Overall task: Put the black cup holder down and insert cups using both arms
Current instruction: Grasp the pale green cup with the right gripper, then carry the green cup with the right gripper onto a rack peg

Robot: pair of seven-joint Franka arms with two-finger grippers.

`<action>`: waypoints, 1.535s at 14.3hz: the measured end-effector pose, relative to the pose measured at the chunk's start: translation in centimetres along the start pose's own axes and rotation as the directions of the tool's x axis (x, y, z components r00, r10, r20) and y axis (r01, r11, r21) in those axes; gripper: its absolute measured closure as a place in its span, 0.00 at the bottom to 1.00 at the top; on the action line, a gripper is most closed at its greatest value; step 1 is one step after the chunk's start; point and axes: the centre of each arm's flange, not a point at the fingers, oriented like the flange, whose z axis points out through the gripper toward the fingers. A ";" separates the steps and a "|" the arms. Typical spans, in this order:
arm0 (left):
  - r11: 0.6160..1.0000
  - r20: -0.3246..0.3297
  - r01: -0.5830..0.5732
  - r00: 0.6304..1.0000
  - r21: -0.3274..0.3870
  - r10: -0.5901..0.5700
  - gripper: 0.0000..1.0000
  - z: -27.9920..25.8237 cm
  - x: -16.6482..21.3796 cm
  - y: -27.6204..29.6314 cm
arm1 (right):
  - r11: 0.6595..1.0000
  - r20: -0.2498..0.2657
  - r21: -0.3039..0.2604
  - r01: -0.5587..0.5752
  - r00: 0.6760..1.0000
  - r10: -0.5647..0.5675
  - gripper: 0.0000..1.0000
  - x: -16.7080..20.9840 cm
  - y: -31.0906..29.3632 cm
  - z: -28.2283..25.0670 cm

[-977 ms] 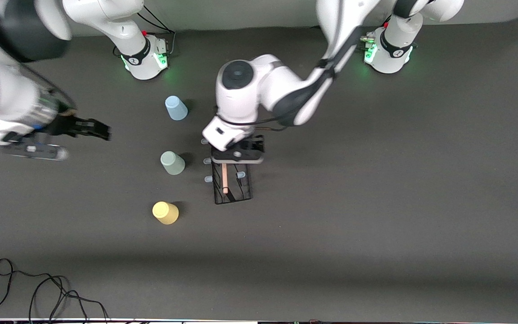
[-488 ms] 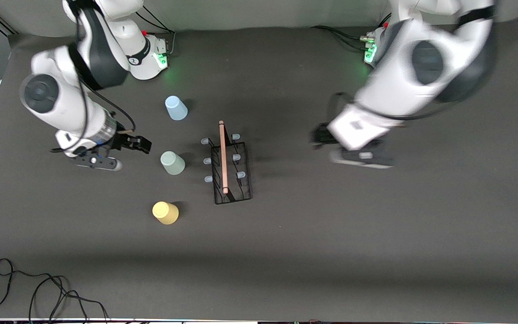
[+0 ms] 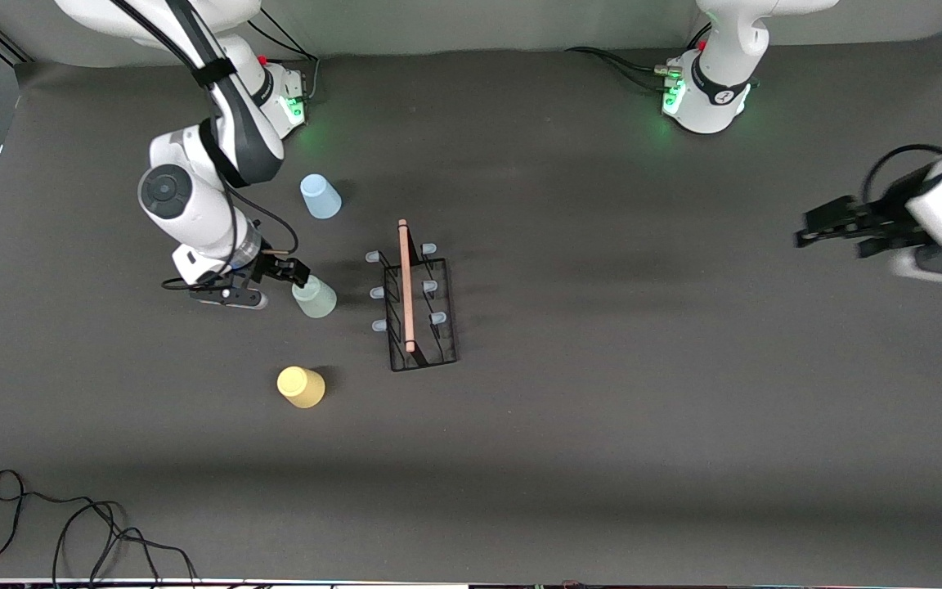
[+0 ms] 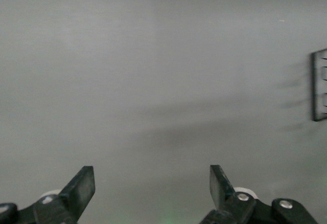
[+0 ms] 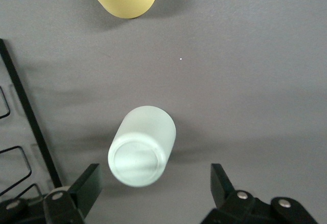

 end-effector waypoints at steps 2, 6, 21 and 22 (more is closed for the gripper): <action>0.998 -0.001 0.001 1.000 0.060 -0.001 0.00 -0.5 -0.3 -0.8 | 1.000 -0.011 0.017 -0.018 1.000 0.018 0.05 -0.2 -0.1 2.0; 0.993 0.002 -0.008 1.000 0.118 0.008 0.00 -1.0 -0.5 -1.0 | 0.999 -0.019 0.039 -0.030 0.999 0.031 0.05 -0.5 -1.3 4.4; 0.988 0.035 -0.053 0.998 0.143 0.048 0.00 -3.2 0.4 2.9 | 0.990 0.041 0.065 -0.125 0.992 0.123 0.31 -0.6 -2.4 -9.1; 0.988 0.036 -0.053 0.998 0.144 0.049 0.00 -3.3 0.4 2.9 | 0.985 0.031 0.075 -0.153 0.988 0.151 0.31 -1.1 -3.9 -10.1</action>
